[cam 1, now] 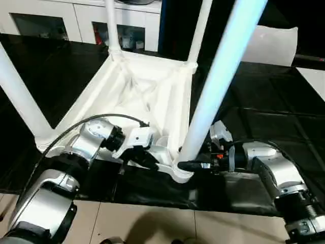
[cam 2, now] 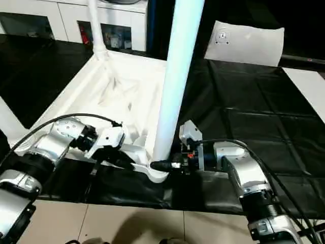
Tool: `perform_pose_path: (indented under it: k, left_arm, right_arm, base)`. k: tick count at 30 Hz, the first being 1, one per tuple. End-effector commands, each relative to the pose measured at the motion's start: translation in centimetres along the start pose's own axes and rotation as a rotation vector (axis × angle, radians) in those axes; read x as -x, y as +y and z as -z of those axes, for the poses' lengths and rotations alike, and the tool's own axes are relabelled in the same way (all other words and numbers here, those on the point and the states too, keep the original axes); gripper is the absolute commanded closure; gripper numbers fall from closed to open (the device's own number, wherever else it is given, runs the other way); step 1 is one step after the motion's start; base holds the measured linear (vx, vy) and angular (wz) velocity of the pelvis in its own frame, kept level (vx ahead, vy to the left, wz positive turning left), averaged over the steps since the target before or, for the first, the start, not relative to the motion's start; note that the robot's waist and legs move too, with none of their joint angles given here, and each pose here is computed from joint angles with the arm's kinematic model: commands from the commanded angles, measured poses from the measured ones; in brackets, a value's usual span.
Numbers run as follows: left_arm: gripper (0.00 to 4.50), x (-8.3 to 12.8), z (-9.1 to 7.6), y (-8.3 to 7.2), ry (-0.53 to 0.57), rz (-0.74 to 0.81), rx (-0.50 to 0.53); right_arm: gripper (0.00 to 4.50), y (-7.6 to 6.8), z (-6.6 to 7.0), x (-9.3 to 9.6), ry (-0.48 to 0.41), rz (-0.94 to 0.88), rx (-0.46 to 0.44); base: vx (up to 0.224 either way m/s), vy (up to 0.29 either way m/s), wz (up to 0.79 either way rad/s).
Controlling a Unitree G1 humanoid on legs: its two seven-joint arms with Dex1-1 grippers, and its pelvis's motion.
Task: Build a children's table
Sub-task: Rotate leg to tighten
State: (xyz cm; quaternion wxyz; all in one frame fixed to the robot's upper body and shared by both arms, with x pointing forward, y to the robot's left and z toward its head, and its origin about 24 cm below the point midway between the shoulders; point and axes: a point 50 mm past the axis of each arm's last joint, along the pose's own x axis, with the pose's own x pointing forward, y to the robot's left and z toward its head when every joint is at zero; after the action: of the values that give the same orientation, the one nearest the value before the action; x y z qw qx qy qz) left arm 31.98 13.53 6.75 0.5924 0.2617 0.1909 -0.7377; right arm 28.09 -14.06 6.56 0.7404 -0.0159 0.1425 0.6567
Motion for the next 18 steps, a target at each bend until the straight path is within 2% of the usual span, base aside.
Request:
perform_pose_path:
  k: [1,4,8,9,10,11,13,14,17,18]
  left_arm:
    - [4.5,-0.4,-0.6,0.1,0.038,0.059,-0.048]
    - [4.5,-0.6,-0.7,0.5,0.015,0.012,-0.022]
    - [4.5,-1.1,-1.1,1.2,-0.024,-0.088,0.026]
    - [4.5,-1.5,-1.2,1.6,-0.013,-0.148,0.059]
    - [4.5,-1.5,-1.2,1.6,-0.013,-0.148,0.059]
    - [4.5,-2.5,-1.8,2.2,-0.061,-0.236,0.123]
    - [4.5,-2.8,-2.1,2.4,-0.078,-0.257,0.143]
    - [4.5,-3.8,-2.8,2.9,-0.101,-0.323,0.173]
    - [4.5,-5.1,-3.7,3.6,-0.111,-0.422,0.237]
    - [4.5,-6.0,-4.4,4.1,-0.12,-0.486,0.279]
  right_arm:
    - [2.4,0.3,0.0,-0.1,-0.001,-0.035,-0.01]
    - [2.43,0.3,0.2,-0.5,-0.028,0.002,-0.03]
    - [2.43,-0.1,0.5,-1.2,-0.049,0.161,-0.069]
    - [2.44,-0.7,0.8,-1.9,-0.049,0.286,-0.064]
    - [2.44,-0.7,0.8,-1.9,-0.049,0.286,-0.064]
    - [2.45,-1.4,1.0,-3.0,-0.084,0.458,-0.123]
    - [2.48,-1.6,1.1,-3.3,-0.096,0.502,-0.146]
    - [2.49,-2.1,1.0,-4.3,-0.129,0.61,-0.188]
    - [2.5,-2.7,0.8,-5.7,-0.145,0.732,-0.234]
    - [2.51,-3.1,0.6,-6.8,-0.158,0.814,-0.274]
  base:
    - [0.0,0.0,0.0]
    - [0.0,0.0,0.0]
    - [0.0,0.0,0.0]
    - [0.0,0.0,0.0]
    - [0.0,0.0,0.0]
    - [0.0,0.0,0.0]
    - [0.0,0.0,0.0]
    - [0.0,0.0,0.0]
    - [0.0,0.0,0.0]
    - [0.0,0.0,0.0]
